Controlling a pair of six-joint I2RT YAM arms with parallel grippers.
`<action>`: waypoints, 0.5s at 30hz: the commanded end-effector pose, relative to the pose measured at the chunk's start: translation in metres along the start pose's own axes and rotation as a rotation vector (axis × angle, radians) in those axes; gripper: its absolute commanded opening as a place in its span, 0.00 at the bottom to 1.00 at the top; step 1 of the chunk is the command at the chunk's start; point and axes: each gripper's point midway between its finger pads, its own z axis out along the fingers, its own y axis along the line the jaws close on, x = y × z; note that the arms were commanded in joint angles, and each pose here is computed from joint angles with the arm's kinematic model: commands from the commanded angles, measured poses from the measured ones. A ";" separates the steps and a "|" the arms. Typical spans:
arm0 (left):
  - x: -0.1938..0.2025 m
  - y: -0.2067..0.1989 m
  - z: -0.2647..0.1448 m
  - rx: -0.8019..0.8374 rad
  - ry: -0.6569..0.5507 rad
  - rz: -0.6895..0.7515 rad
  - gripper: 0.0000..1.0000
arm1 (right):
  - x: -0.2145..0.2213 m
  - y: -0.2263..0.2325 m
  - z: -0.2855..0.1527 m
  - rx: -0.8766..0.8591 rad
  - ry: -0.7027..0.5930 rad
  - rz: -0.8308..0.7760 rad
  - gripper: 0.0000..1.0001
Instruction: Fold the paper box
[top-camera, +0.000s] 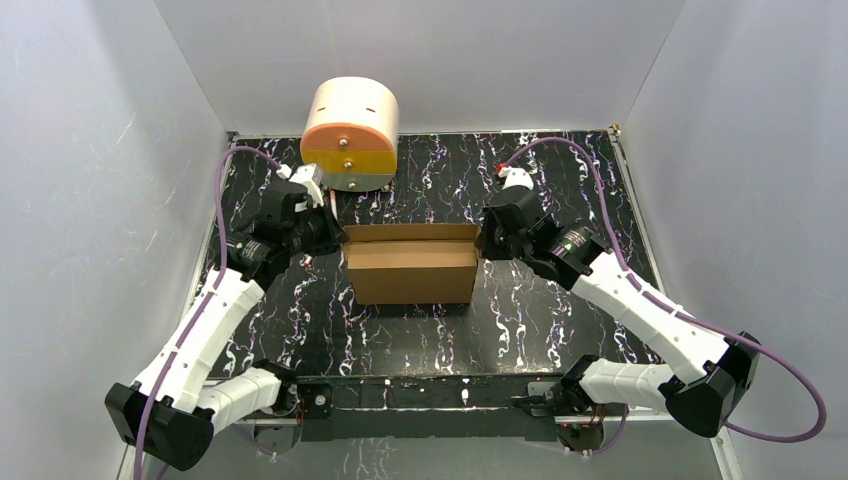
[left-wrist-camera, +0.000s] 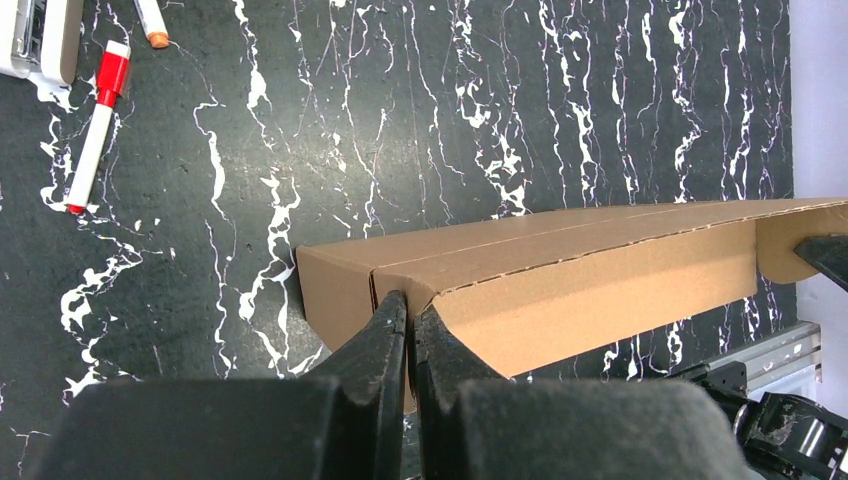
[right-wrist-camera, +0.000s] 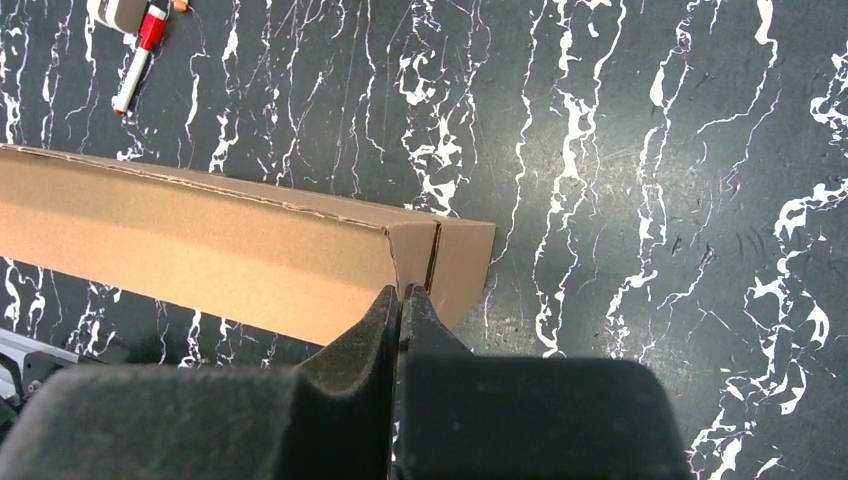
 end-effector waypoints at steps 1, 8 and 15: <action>0.010 -0.015 -0.003 0.064 0.029 -0.030 0.00 | -0.003 0.015 0.000 -0.060 -0.023 0.029 0.00; 0.015 -0.012 -0.001 0.056 0.035 -0.030 0.00 | 0.011 0.013 0.005 -0.046 0.011 -0.027 0.00; 0.018 -0.010 0.000 0.052 0.027 -0.039 0.00 | 0.021 0.008 0.004 -0.016 0.011 -0.033 0.00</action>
